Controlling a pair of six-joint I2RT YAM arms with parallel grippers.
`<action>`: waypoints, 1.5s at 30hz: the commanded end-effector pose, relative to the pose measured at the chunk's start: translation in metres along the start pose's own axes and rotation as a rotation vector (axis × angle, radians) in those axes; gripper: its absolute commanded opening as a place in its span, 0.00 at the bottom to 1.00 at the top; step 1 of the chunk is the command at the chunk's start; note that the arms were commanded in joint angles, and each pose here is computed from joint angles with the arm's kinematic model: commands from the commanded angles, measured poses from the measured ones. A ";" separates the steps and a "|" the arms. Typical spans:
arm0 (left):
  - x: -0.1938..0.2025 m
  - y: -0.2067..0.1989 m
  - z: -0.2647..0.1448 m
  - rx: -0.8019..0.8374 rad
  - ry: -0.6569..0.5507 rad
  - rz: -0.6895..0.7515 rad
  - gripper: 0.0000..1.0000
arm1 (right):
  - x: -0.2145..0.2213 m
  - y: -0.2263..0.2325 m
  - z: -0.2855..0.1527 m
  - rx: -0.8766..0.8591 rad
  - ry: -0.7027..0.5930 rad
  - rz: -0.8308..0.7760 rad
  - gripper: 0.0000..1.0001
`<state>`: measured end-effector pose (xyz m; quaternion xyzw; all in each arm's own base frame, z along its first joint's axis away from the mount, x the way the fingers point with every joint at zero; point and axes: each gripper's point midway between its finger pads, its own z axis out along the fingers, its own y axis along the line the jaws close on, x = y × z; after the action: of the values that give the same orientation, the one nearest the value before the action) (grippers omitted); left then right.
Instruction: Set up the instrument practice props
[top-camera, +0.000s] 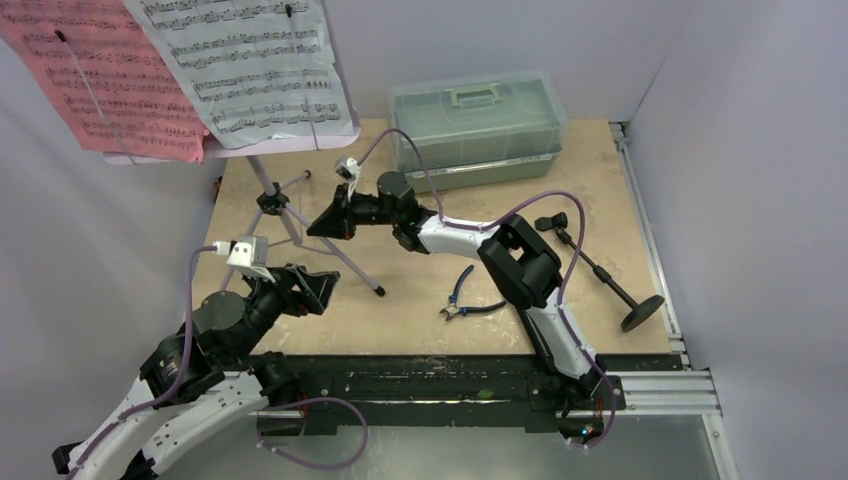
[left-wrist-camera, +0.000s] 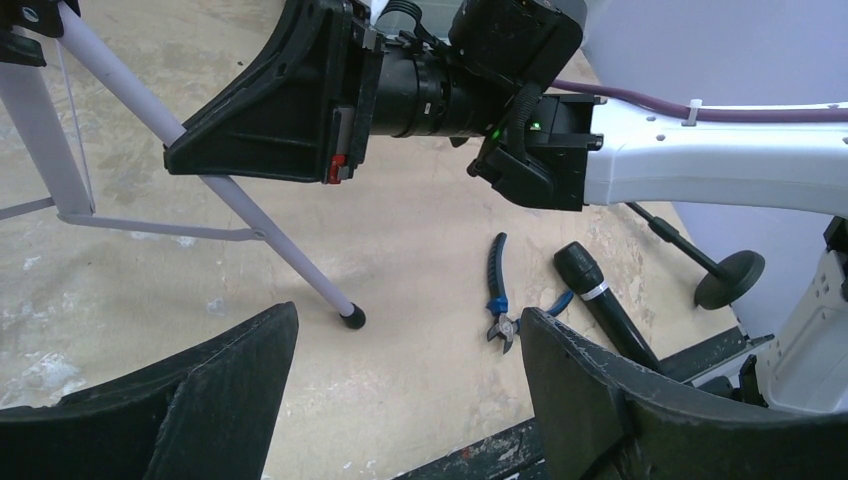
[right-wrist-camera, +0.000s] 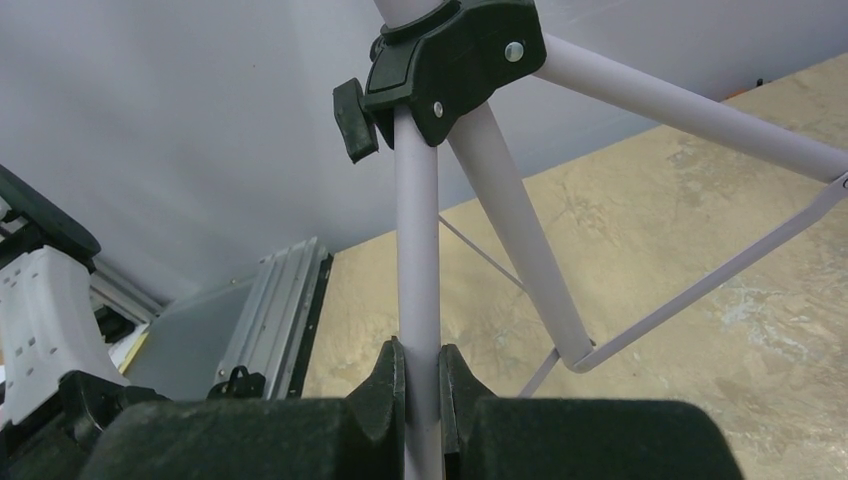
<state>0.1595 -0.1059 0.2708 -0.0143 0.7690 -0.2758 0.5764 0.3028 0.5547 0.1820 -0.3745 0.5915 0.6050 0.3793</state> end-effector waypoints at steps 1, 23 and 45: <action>-0.009 -0.003 0.000 0.010 -0.040 -0.011 0.81 | 0.048 -0.003 0.000 0.082 0.145 0.097 0.00; -0.025 -0.049 -0.033 0.361 -0.138 0.005 0.85 | 0.024 -0.046 -0.292 1.016 0.128 0.261 0.72; 0.043 -0.142 0.035 0.727 0.213 0.401 0.84 | 0.027 -0.088 -0.575 1.886 -0.107 0.599 0.99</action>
<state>0.1350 -0.2646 0.2596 0.3397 0.7065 -0.4261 0.4516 0.3544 -0.0110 0.1068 0.2675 0.8862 -0.0113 0.3781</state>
